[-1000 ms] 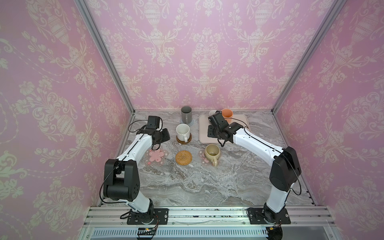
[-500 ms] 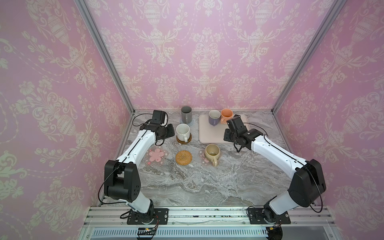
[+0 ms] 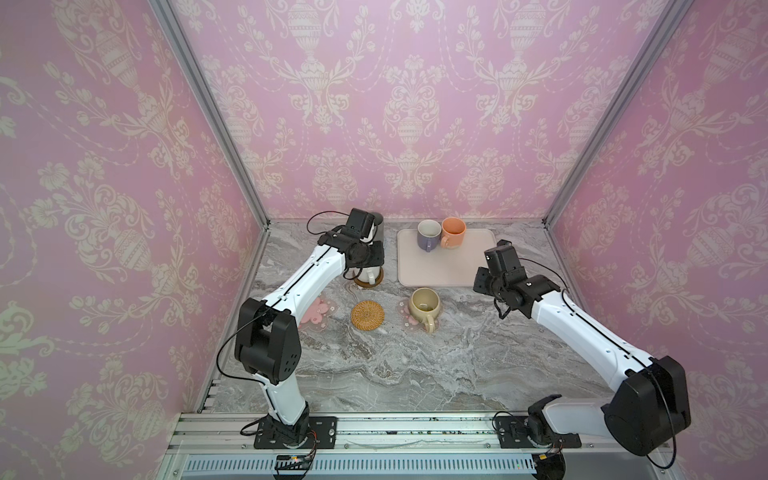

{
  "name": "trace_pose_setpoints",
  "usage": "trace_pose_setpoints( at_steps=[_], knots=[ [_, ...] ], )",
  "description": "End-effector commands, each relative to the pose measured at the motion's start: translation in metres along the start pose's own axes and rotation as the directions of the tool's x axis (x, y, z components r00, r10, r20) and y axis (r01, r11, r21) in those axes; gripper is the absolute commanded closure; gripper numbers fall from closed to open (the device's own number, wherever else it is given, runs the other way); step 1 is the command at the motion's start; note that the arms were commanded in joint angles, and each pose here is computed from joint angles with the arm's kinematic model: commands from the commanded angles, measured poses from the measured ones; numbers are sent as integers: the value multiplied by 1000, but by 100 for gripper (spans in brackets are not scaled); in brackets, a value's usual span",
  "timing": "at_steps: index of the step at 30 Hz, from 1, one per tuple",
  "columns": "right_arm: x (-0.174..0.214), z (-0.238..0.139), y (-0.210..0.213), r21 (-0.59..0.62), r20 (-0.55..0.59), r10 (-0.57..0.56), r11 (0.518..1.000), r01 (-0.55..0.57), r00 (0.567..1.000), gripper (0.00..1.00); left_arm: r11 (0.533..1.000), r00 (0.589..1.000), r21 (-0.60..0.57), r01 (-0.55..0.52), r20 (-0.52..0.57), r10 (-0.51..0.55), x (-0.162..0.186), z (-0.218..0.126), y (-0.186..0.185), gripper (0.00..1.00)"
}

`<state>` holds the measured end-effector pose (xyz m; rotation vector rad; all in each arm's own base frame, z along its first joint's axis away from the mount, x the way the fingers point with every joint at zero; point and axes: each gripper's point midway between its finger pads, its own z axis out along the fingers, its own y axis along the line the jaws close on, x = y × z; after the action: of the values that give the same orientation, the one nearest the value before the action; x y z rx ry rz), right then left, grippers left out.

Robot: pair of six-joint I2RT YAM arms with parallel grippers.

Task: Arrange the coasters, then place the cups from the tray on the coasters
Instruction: 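Withdraw the right gripper while the left gripper moves toward the tray, then reach the left gripper over the lavender mug on the tray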

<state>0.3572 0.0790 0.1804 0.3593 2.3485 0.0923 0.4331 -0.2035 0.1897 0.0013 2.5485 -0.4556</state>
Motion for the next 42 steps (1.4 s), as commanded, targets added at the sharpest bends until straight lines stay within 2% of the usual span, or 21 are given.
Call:
trace_pose_setpoints(
  at_steps=[1,8,17,25,32,42],
  knots=[
    [1,-5,-12,-3,3,-5,1000,5,1000,50,999,999,-14,-29,-20,29,0,10,-15,62],
    [2,-5,-32,17,-8,13,1000,-13,1000,48,996,996,16,-83,-40,84,-5,38,-55,62],
    [5,5,-44,13,-39,47,999,-47,998,46,991,990,35,-131,-46,133,-19,85,-82,62],
    [6,9,-53,22,-63,49,999,-48,997,45,984,983,3,-176,-60,176,-33,119,-97,62],
    [8,14,-58,24,-87,50,999,-48,995,45,990,988,24,-142,-55,143,-33,149,-102,61],
    [7,22,-61,23,-106,53,998,-51,993,44,987,988,40,-155,-13,156,-33,176,-107,60]
  ],
)
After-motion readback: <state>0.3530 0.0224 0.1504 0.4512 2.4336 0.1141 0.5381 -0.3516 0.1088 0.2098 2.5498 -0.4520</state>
